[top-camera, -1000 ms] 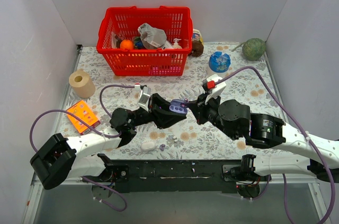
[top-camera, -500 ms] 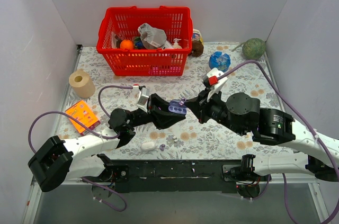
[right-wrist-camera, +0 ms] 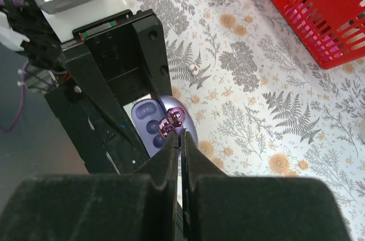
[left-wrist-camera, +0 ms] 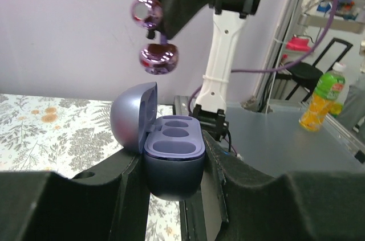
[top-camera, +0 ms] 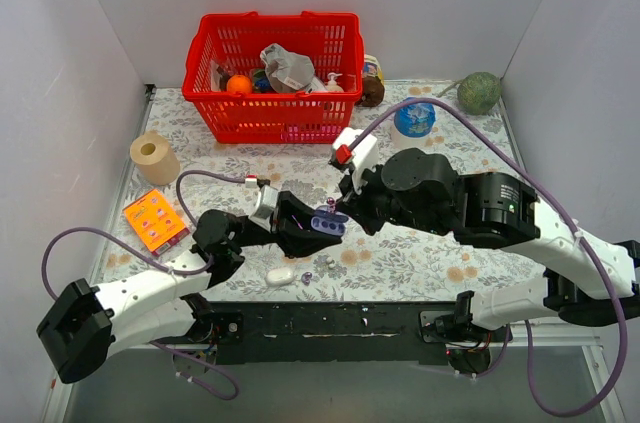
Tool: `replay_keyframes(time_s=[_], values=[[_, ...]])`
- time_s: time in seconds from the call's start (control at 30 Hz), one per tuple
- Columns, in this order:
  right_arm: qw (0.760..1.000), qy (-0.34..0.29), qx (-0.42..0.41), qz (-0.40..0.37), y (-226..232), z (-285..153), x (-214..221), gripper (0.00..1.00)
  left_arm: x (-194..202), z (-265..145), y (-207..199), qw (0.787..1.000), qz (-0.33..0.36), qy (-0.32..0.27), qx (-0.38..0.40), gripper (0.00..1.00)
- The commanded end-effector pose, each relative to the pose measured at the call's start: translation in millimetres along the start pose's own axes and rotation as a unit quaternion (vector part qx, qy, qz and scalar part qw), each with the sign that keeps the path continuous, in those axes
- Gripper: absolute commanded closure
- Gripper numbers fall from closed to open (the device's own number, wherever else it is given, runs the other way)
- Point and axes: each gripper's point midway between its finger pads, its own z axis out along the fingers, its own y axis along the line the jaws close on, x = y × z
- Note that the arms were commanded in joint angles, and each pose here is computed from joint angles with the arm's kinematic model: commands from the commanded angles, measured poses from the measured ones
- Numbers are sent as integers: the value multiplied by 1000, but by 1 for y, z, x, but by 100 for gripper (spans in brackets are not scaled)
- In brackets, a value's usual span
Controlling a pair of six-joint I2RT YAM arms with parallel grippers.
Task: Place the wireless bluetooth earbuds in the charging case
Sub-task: Place the earbud in the charging case.
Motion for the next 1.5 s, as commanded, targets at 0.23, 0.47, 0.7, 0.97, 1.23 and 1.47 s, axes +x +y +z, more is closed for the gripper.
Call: replay_keyframes(time_s=[0.23,0.47,0.7,0.97,1.23,1.47], values=[[990,95,-43,-98,9,-17,21,99,28,-21,-10,997,29,74,12,100],[984,119,-39,-126,12,-12,40,99,31,-22,-14,994,-28,101,41,100],[977,139,-25,-158,20,-1,59,99,26,-21,-21,990,-53,109,67,100],[972,147,-34,-180,26,10,72,99,23,-21,-22,989,-59,113,74,100],[974,132,-29,-181,29,14,67,99,24,-21,-23,988,-65,116,80,100],[973,131,-32,-185,33,18,68,99,22,-21,-23,989,-63,110,78,100]])
